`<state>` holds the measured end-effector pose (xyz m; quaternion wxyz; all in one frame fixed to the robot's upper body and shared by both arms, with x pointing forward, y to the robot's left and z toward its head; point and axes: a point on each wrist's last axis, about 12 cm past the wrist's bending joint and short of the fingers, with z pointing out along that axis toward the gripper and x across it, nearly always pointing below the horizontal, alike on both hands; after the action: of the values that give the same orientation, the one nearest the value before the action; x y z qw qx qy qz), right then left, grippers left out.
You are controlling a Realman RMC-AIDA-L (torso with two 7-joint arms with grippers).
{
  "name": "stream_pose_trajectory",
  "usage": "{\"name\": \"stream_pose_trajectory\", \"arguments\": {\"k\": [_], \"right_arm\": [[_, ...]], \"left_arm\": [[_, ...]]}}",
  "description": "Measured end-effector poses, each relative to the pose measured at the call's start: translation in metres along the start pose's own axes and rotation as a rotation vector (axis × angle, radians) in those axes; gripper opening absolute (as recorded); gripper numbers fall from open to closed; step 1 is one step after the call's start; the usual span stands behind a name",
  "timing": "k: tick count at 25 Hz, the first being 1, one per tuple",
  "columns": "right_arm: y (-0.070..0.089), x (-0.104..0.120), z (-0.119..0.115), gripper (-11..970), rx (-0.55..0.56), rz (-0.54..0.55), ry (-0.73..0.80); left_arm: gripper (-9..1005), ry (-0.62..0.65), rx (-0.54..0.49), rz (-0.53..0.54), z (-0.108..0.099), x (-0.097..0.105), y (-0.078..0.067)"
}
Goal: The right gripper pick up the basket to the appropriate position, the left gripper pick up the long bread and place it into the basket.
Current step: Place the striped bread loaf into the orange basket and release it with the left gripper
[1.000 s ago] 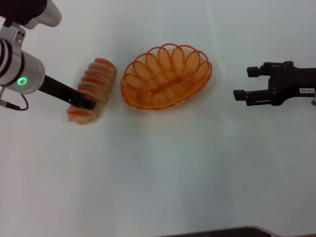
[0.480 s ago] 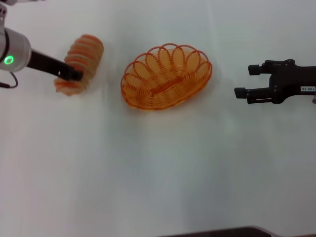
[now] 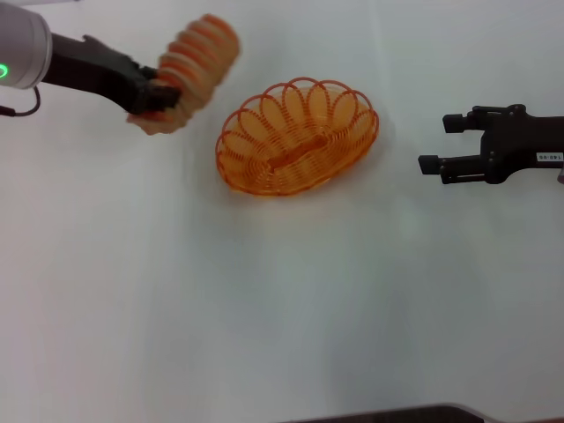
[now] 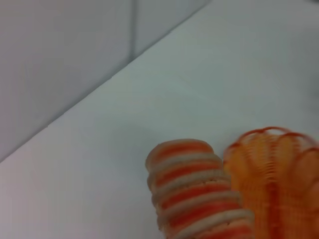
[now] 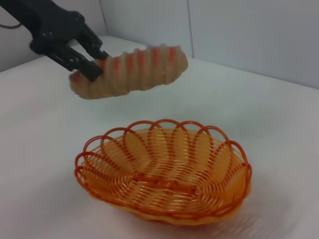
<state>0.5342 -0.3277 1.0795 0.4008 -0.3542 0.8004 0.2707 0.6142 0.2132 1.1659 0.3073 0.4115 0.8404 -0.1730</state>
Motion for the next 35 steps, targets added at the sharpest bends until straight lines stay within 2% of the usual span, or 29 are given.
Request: {"name": "stream_pose_trajectory", "arguments": {"k": [1,5,7,11,15,18,29,35], "right_arm": [[0.000,0.000,0.000,869,0.000,-0.001,0.000],[-0.001,-0.001,-0.001,869,0.001,-0.004,0.001],[-0.001,-0.002,-0.001,869,-0.001,-0.006,0.002],[-0.001,-0.002,-0.001,869,-0.006,-0.008,0.003],[-0.001,-0.002,-0.001,869,-0.011,-0.010,0.007],[-0.001,-0.002,-0.001,869,-0.011,-0.011,0.008],[0.000,-0.002,0.000,869,-0.015,-0.013,0.010],[0.000,-0.004,0.001,869,-0.018,-0.017,0.008]], "left_arm": [[397,-0.020,0.046,0.048,-0.003,-0.003,-0.003],[361,-0.047,0.124,0.182,-0.009,-0.017,-0.012],[345,-0.050,0.143,0.205,-0.009,-0.021,-0.015],[313,-0.046,0.200,0.271,0.001,-0.034,-0.030],[255,-0.008,0.228,0.327,0.019,-0.041,-0.045],[221,0.014,0.221,0.341,0.036,-0.043,-0.051],[180,0.019,0.229,0.341,0.053,-0.035,-0.059],[175,-0.005,0.165,0.294,0.057,-0.030,-0.053]]}}
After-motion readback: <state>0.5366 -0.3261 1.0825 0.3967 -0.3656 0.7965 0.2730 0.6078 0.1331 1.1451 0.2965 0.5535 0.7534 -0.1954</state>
